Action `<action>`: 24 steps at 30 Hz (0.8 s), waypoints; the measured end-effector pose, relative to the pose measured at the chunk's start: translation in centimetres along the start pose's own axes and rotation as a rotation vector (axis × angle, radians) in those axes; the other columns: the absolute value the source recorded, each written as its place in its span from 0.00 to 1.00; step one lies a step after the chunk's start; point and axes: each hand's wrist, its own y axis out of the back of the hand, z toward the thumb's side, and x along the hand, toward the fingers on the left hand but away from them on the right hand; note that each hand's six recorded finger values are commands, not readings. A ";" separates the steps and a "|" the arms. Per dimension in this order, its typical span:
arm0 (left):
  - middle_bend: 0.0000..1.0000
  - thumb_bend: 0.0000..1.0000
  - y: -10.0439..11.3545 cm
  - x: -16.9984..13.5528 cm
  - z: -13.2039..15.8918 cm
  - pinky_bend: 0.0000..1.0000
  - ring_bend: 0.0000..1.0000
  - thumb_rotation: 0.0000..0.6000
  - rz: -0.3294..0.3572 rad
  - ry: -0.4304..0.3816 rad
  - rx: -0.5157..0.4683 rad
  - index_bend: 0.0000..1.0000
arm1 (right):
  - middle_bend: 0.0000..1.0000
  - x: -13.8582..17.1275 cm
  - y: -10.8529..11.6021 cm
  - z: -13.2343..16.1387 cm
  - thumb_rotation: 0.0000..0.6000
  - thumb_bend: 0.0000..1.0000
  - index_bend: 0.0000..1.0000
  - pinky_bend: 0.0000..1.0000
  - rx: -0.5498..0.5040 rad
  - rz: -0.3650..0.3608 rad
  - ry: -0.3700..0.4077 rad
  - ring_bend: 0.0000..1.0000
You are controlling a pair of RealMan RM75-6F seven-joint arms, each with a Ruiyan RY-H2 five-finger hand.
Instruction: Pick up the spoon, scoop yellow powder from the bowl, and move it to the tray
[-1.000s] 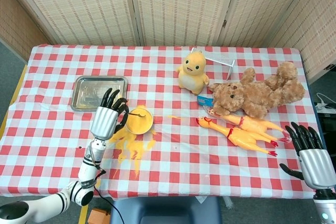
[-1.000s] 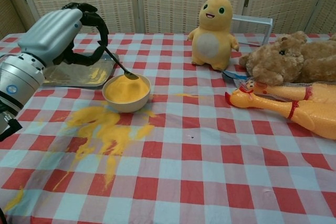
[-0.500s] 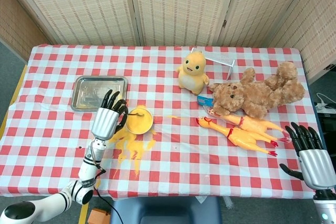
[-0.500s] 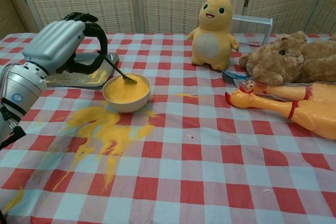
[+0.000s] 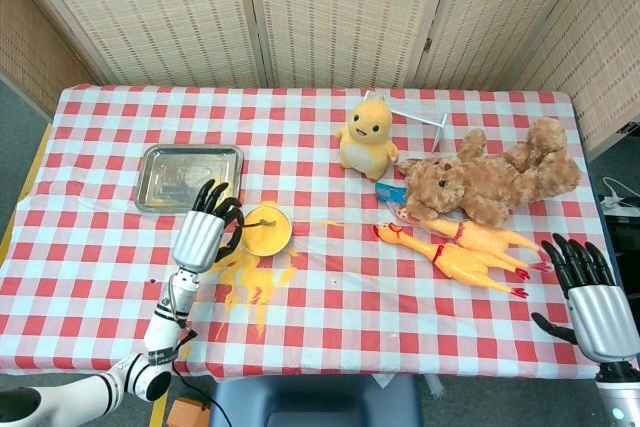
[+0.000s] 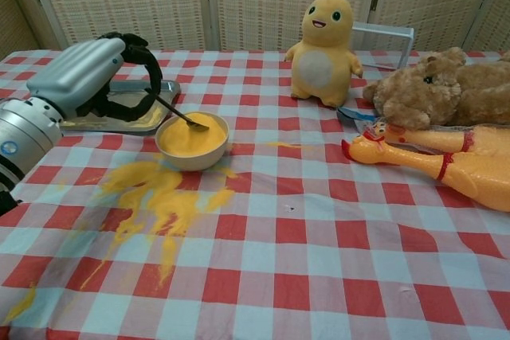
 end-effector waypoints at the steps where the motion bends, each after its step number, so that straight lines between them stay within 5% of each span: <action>1: 0.35 0.76 0.0 -0.1 0.0 0.06 0.10 1.00 -0.012 0.002 0.001 0.84 | 0.00 0.0 0.0 0.0 1.00 0.02 0.00 0.00 0.001 0.000 0.000 0.00; 15: 0.35 0.76 1.4 -1.5 0.8 0.06 0.10 1.00 -0.118 0.000 -0.034 0.84 | 0.00 0.0 -0.2 0.1 1.00 0.02 0.00 0.00 0.003 0.006 0.003 0.00; 24: 0.36 0.76 2.1 -0.4 0.4 0.06 0.10 1.00 -0.015 -0.010 -0.052 0.84 | 0.00 0.0 -0.2 0.1 1.00 0.02 0.00 0.00 0.003 0.005 0.003 0.00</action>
